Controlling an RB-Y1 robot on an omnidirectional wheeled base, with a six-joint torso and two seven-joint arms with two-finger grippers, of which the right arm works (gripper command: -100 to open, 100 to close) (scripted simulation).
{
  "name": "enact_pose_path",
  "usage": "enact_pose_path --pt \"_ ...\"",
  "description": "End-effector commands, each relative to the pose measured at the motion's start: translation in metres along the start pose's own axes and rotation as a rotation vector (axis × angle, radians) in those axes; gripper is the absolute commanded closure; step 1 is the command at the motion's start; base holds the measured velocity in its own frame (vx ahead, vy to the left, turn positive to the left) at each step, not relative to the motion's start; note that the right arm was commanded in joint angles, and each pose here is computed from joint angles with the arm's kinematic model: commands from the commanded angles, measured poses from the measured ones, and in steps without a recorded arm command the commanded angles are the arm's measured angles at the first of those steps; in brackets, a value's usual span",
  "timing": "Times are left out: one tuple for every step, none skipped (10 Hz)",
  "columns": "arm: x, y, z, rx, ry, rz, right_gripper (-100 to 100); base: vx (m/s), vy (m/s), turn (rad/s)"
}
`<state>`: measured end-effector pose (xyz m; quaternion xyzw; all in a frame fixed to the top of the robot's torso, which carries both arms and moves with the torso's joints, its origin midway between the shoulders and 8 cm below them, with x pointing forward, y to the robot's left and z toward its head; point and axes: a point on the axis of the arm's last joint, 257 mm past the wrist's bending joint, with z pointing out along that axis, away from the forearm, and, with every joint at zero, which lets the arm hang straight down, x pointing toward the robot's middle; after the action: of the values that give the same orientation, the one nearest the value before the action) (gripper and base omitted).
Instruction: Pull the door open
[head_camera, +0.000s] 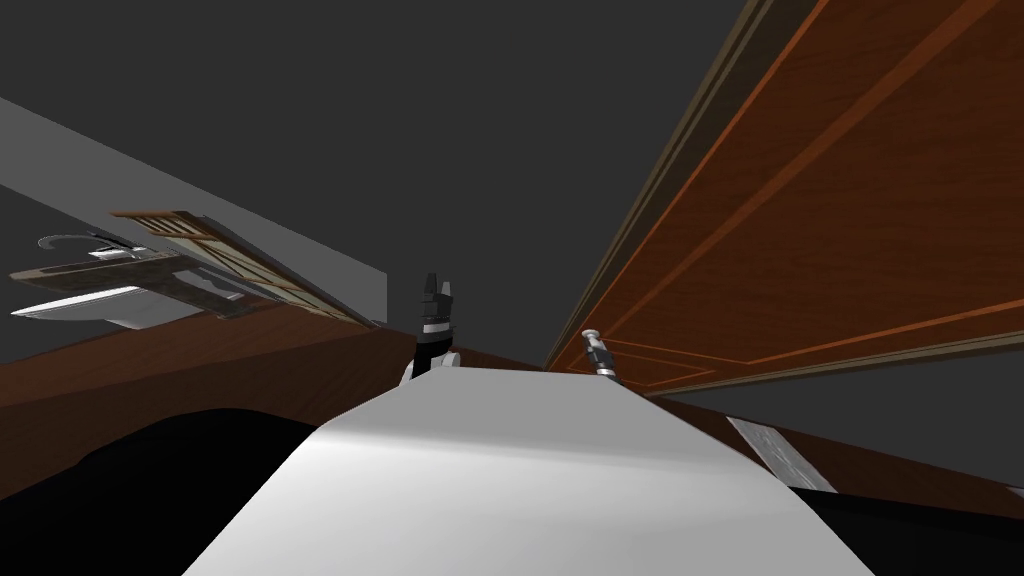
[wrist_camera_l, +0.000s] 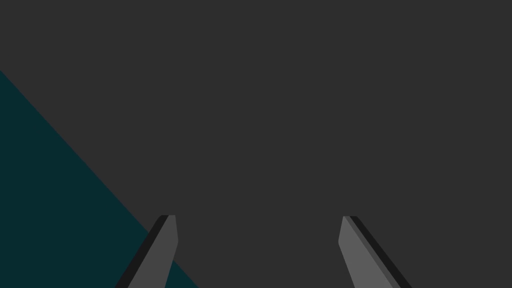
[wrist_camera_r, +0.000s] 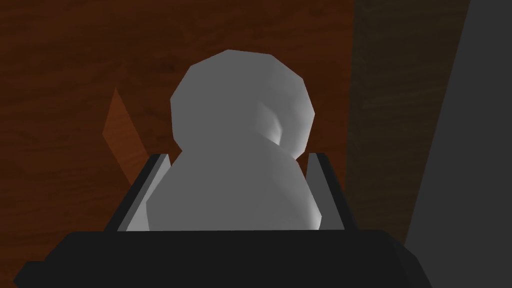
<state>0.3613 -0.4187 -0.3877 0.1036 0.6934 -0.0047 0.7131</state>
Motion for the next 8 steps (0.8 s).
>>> enact_pose_path --pt "-0.0005 0.0003 0.0009 0.003 -0.005 0.061 100 -0.041 -0.011 0.055" --pt "-0.0005 0.0003 0.0009 0.003 -0.005 0.068 100 -0.035 -0.009 0.02" --pt "-0.0012 0.0 0.0018 0.005 -0.008 0.107 100 -0.036 -0.007 0.033" --pt "-0.0021 -0.0004 0.0029 0.008 -0.012 0.144 100 -0.052 -0.015 0.059" --pt "-0.0021 -0.0004 0.0029 0.008 -0.012 0.153 100 -0.037 -0.014 0.032" --pt "-0.003 -0.0008 0.004 0.011 -0.017 0.199 100 -0.036 -0.01 0.045" --pt "-0.0039 -0.0012 0.0051 0.013 -0.021 0.233 100 -0.048 -0.02 0.073" --pt "-0.0039 -0.0012 0.0051 0.013 -0.021 0.246 100 -0.04 -0.017 0.035"
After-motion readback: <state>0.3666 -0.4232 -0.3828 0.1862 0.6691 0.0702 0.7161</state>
